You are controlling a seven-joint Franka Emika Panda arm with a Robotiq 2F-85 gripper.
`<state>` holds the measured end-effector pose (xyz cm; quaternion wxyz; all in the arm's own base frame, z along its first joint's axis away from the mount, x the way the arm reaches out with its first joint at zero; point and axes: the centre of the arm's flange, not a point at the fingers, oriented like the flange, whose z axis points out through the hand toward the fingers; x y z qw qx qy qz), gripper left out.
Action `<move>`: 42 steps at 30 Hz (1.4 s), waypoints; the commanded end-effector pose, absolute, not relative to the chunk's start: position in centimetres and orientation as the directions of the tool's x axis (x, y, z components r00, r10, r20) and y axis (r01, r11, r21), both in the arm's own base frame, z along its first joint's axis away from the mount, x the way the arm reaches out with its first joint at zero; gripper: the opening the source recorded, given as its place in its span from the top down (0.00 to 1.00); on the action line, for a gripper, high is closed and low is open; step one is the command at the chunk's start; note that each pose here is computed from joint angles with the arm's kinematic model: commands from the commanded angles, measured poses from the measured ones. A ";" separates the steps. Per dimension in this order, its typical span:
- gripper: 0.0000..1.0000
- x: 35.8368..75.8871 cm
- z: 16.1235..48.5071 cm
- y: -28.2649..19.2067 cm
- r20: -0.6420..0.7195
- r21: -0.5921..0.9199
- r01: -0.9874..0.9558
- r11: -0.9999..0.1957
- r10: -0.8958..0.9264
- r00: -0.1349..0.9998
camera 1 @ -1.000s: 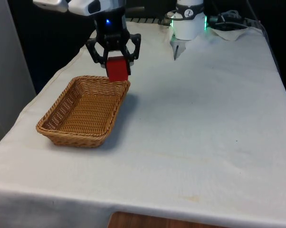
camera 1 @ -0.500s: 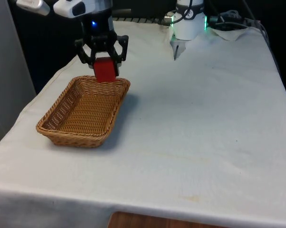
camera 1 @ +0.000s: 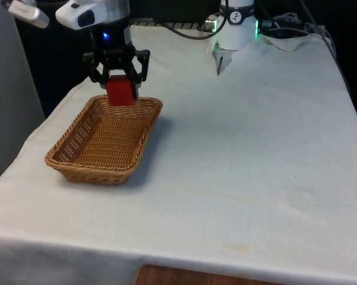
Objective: Pick up the cube and place it into the basket.
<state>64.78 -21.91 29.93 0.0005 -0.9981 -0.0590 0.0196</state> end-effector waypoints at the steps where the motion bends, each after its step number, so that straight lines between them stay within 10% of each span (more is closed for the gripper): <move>1: 1.00 64.8 29.7 -22.3 -0.051 -0.006 0.108 -0.994 0.108 0.993; 42: 1.00 64.8 26.6 -23.6 -0.076 0.033 0.088 -0.996 0.085 0.993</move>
